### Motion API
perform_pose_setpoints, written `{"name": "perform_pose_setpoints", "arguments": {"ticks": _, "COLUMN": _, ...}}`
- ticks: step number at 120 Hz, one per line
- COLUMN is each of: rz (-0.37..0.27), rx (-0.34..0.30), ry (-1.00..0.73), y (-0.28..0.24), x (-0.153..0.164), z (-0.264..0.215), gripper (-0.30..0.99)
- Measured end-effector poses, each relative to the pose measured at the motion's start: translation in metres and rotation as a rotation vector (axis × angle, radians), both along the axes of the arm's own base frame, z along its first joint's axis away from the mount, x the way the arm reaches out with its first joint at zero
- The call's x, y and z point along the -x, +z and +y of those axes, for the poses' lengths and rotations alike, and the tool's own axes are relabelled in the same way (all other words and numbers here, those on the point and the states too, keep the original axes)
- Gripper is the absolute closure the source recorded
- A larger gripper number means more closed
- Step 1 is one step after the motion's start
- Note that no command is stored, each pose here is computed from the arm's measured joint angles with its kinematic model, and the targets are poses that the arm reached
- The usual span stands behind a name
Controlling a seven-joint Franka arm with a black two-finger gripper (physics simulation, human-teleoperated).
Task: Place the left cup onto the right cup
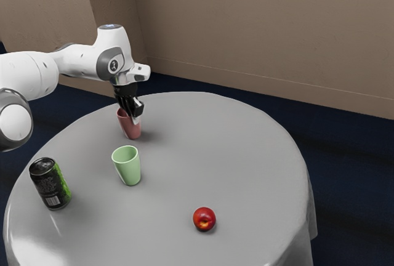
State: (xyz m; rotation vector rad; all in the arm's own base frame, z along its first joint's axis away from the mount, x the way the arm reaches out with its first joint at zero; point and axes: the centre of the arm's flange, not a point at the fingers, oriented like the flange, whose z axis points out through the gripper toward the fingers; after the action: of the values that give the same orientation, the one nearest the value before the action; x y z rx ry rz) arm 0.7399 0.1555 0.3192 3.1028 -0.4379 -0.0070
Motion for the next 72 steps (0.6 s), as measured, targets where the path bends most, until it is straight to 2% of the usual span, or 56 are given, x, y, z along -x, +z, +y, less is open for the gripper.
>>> {"name": "perform_pose_setpoints", "arguments": {"ticks": 40, "rz": 0.001, "rx": -0.003, "ry": 0.004, "y": 0.0000, "x": 0.0003, "z": 0.0014, "gripper": 0.75}}
{"name": "perform_pose_setpoints", "arguments": {"ticks": 72, "rz": -0.001, "rx": -0.006, "ry": 0.006, "y": 0.0008, "x": 0.0002, "z": 0.0013, "gripper": 0.78}}
